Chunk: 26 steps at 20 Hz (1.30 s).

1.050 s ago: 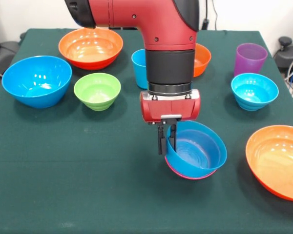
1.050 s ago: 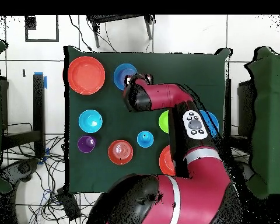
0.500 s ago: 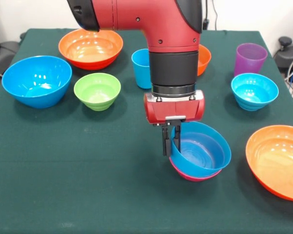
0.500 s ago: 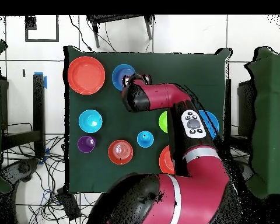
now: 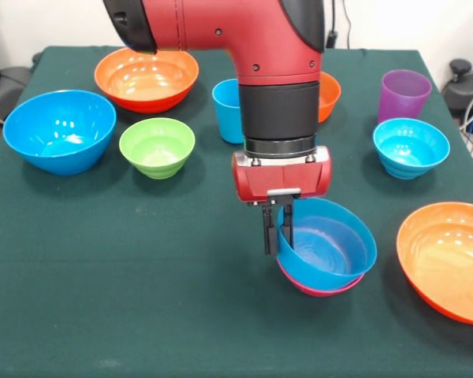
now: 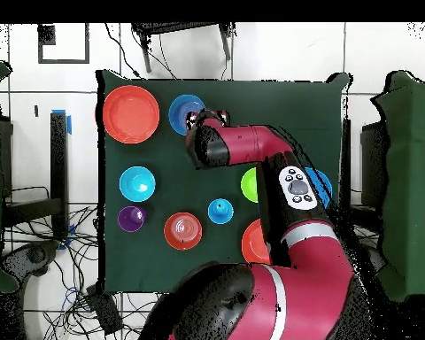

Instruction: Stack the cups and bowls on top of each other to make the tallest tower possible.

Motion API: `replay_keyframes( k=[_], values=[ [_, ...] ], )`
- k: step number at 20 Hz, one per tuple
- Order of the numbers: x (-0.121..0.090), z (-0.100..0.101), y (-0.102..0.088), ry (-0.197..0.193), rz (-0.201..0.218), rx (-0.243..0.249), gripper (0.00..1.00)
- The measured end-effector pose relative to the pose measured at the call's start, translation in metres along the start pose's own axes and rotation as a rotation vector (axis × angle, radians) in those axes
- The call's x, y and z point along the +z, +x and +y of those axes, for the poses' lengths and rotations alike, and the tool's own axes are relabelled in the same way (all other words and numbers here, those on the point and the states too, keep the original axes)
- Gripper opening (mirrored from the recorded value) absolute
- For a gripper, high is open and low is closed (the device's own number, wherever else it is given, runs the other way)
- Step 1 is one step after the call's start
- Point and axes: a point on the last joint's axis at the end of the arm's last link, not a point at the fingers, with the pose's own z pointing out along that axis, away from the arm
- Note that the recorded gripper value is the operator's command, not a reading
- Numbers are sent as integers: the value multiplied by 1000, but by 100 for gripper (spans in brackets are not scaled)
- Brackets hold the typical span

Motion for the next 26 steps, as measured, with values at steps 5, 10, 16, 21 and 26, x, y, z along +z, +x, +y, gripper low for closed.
replay_keyframes(
  k=[5,10,16,21,26],
  values=[
    [0,-6,-2,-2,-4,12,100],
    [-1,-9,-3,-2,-7,19,100],
    [-1,-8,-3,-4,-7,19,100],
    [-1,-4,-6,-14,-11,21,100],
    [-1,4,-9,-26,-17,20,100]
  ],
)
